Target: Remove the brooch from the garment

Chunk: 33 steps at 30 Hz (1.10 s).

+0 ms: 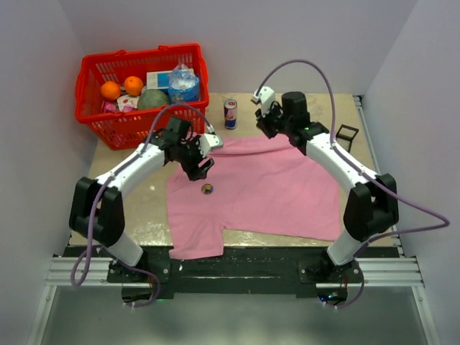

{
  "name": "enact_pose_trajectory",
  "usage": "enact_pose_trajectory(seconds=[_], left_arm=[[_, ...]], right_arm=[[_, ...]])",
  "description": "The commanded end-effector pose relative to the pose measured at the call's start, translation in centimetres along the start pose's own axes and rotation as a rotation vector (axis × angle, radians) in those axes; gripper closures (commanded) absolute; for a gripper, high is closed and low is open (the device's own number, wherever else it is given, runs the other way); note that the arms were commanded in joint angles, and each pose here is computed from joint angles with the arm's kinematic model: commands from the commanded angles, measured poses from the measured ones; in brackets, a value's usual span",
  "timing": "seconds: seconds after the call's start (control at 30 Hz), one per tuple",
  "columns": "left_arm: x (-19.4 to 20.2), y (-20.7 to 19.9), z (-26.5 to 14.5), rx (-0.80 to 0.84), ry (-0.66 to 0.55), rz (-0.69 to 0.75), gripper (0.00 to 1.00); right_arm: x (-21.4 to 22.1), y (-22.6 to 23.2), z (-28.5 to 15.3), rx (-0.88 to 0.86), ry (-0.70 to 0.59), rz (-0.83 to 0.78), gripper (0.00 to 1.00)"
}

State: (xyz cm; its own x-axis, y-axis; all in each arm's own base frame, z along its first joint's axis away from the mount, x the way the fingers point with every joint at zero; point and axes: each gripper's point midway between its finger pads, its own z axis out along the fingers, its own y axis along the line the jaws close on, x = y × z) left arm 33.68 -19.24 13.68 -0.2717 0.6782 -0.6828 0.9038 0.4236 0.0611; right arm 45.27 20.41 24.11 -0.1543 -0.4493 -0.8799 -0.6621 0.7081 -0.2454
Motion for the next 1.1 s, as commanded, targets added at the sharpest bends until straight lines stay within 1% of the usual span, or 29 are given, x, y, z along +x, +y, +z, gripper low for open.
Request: enact_pose_trajectory(seconds=[0.0, 0.07, 0.17, 0.2, 0.27, 0.3, 0.33, 0.37, 0.43, 0.53, 0.63, 0.73, 0.77, 0.83, 0.87, 0.97, 1.07], left_arm=[[4.2, -1.0, 2.3, 0.017, 0.153, -0.090, 0.26], [4.3, -0.7, 2.9, -0.010, 0.152, -0.139, 0.26], [4.5, -1.3, 4.0, -0.016, 0.154, -0.171, 0.24], [4.5, -1.8, 4.7, -0.007, 0.158, -0.169, 0.20], [4.6, -2.6, 5.4, 0.010, 0.158, -0.191, 0.17], [4.7, -3.1, 5.8, 0.023, 0.163, -0.193, 0.12], [4.6, -3.2, 6.1, 0.027, 0.156, -0.194, 0.11], [4.7, -3.4, 6.4, 0.027, 0.164, -0.195, 0.05], [5.3, -3.2, 7.1, 0.003, 0.190, -0.197, 0.00], [6.1, -2.7, 7.7, -0.028, 0.221, -0.214, 0.00], [6.6, -2.5, 8.0, -0.062, 0.245, -0.193, 0.01], [6.9, -2.7, 8.4, -0.075, 0.265, -0.155, 0.03], [6.9, -3.0, 8.6, -0.070, 0.270, -0.144, 0.06], [6.9, -3.2, 8.8, -0.065, 0.272, -0.118, 0.09], [6.9, -3.3, 8.8, -0.062, 0.273, -0.112, 0.13], [7.1, -3.2, 8.7, -0.069, 0.283, -0.105, 0.20], [7.8, -2.9, 8.5, -0.093, 0.307, -0.092, 0.23]], right_arm=[[8.7, 5.8, 1.7, -0.171, 0.232, 0.368, 0.99], [10.5, 6.9, 1.9, -0.179, 0.271, 0.430, 1.00], [11.5, 7.4, 1.9, -0.174, 0.299, 0.422, 1.00], [11.6, 7.5, 1.8, -0.172, 0.303, 0.415, 1.00], [12.0, 7.7, 1.6, -0.174, 0.313, 0.399, 1.00], [12.3, 7.8, 1.6, -0.175, 0.319, 0.395, 1.00], [12.7, 8.0, 1.5, -0.178, 0.329, 0.392, 1.00], [13.0, 8.0, 1.6, -0.177, 0.333, 0.388, 1.00], [13.7, 8.3, 1.7, -0.180, 0.351, 0.396, 1.00], [13.6, 8.5, 1.8, -0.188, 0.352, 0.412, 1.00], [13.6, 8.6, 2.0, -0.190, 0.355, 0.411, 1.00], [13.7, 8.6, 2.2, -0.188, 0.361, 0.412, 1.00], [13.9, 8.6, 2.2, -0.188, 0.366, 0.413, 1.00], [13.9, 8.6, 2.3, -0.185, 0.366, 0.417, 1.00], [13.8, 8.5, 2.3, -0.185, 0.364, 0.419, 1.00], [13.5, 8.5, 2.4, -0.188, 0.359, 0.421, 1.00], [13.5, 8.5, 2.4, -0.186, 0.358, 0.417, 1.00]])
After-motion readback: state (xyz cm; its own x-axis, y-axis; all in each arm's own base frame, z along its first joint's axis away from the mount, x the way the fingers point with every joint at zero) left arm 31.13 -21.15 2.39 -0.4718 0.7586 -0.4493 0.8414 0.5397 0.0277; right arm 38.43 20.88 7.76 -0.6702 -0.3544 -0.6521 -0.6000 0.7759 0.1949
